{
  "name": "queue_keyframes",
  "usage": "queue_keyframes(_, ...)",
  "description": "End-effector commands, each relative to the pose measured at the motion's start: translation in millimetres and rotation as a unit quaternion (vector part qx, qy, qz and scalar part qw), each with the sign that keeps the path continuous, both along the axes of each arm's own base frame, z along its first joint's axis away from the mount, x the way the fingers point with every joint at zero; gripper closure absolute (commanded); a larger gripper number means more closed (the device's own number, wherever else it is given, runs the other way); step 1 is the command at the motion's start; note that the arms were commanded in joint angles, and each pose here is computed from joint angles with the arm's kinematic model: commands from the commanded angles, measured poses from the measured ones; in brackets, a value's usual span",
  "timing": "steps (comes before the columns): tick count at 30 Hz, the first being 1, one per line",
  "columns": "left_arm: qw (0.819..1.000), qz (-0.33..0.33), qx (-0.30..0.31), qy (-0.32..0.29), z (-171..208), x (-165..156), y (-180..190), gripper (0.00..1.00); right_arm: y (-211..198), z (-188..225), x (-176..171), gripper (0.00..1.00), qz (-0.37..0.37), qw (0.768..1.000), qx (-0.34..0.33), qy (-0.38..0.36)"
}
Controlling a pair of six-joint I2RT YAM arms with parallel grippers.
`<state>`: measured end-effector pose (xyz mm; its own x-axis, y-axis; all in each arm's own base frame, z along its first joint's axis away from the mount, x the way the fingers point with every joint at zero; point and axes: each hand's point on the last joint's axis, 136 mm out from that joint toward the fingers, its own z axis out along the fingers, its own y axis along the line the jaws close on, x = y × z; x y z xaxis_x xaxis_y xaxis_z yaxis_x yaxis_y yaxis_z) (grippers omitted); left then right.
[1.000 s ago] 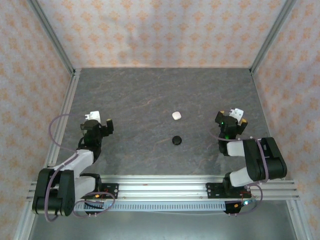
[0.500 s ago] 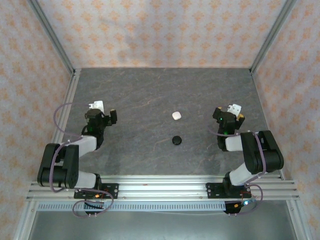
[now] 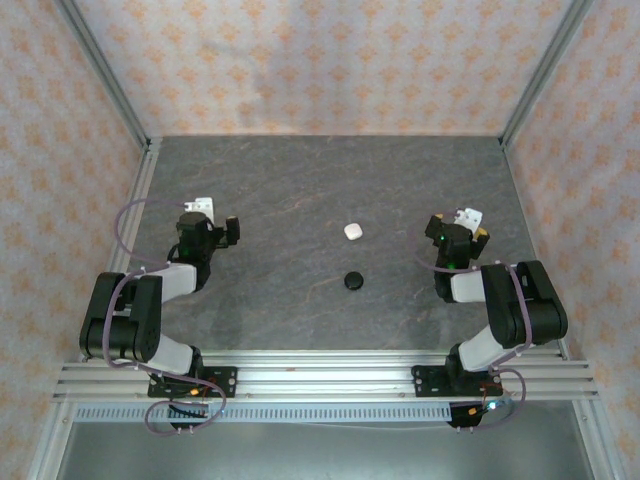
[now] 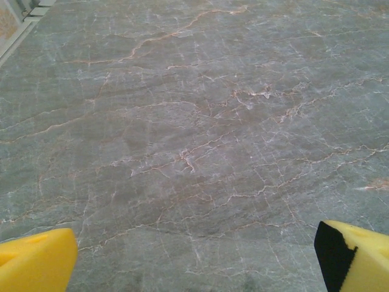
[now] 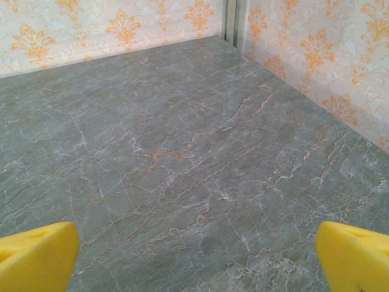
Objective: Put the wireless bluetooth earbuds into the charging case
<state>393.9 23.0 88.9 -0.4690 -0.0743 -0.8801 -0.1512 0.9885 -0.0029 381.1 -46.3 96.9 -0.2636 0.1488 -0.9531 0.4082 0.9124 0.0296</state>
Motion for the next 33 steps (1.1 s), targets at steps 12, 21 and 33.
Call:
queue_keyframes(12,0.999,0.016,0.031,-0.04,4.2,-0.7,1.1,0.0,-0.4,1.3,2.6,0.01,0.001,1.0,0.002,-0.003)
queue_keyframes(21,0.999,0.017,0.03,-0.04,4.7,-0.5,1.5,0.0,-0.6,1.5,2.4,0.01,0.0,1.0,0.002,-0.004)
queue_keyframes(33,0.999,0.017,0.03,-0.041,4.8,-0.4,1.3,0.0,-0.5,1.2,3.0,0.01,0.001,1.0,0.001,-0.003)
